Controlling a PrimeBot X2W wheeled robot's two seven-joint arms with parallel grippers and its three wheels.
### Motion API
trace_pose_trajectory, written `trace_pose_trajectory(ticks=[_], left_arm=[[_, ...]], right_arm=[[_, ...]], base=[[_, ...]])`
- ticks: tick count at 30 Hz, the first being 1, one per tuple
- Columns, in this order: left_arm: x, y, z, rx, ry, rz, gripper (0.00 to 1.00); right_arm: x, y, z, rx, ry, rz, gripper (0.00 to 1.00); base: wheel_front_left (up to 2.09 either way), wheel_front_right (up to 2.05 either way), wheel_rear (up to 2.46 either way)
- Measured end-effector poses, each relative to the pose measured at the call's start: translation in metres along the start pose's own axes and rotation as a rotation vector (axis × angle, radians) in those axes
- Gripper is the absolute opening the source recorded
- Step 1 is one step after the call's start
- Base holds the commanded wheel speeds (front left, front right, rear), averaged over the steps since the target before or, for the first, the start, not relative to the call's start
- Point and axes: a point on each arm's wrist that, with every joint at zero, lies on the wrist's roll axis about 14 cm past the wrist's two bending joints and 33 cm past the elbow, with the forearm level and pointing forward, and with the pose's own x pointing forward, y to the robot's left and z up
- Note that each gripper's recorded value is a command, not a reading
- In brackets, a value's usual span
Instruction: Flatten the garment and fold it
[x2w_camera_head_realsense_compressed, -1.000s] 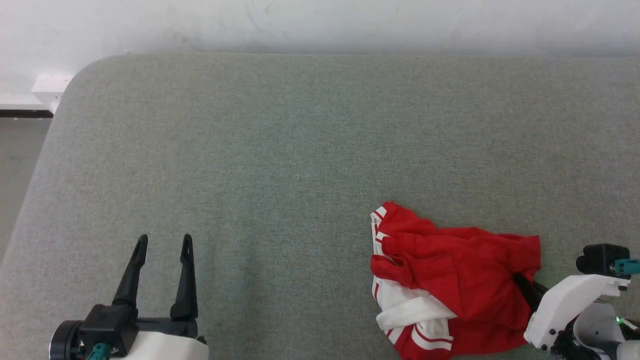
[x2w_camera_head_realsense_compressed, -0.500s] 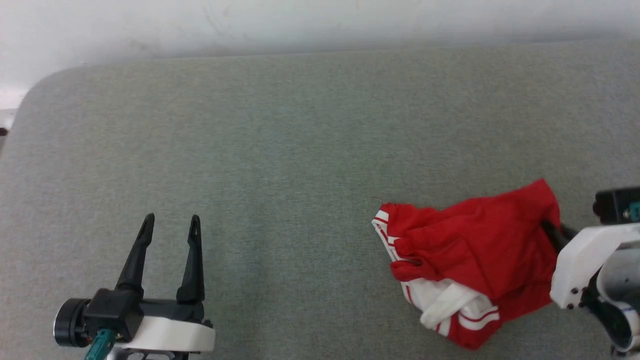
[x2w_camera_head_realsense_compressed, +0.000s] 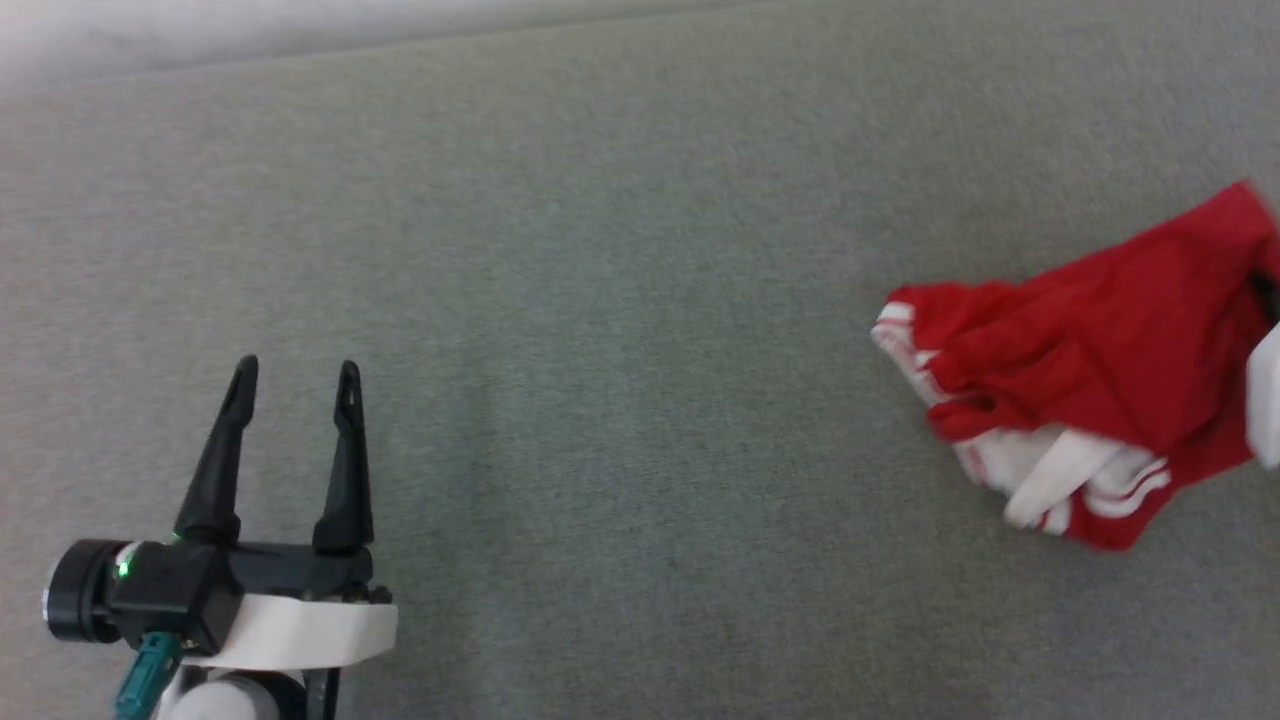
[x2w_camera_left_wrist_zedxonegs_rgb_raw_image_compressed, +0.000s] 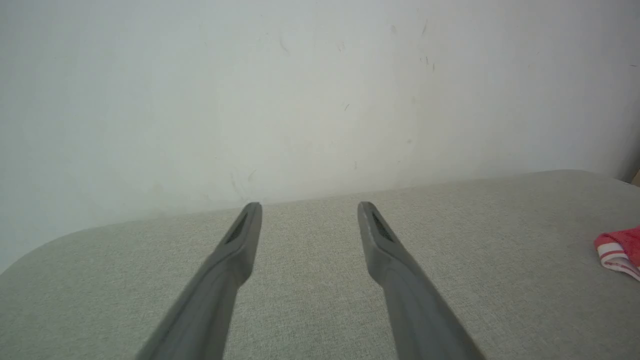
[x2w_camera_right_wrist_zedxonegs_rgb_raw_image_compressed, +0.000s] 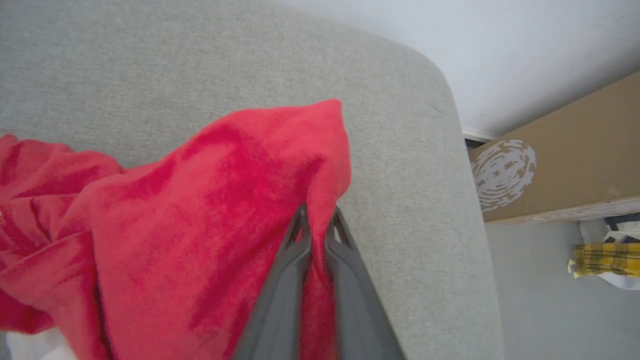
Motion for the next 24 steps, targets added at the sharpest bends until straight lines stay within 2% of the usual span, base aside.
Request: trace_pose_trajectory(ticks=[9, 14, 24], left_arm=[[0.026, -0.01, -0.01, 0.019, -0.003, -0.059, 1.0], [0.042, -0.016, -0.016, 0.046, -0.004, -0.103, 1.0], [0.068, -0.035, -0.044, 0.032, 0.027, -0.179, 1.0]], right_arm=[[0.008, -0.071, 0.012, -0.158, 0.018, -0.17, 0.0], [0.014, -0.097, 0.012, -0.221, 0.039, -0.234, 0.0], [0.025, -0.142, 0.002, -0.317, 0.082, -0.356, 0.0]], base=[[0.0, 0.0, 0.0], [0.0, 0.0, 0.0], [0.0, 0.0, 0.0]])
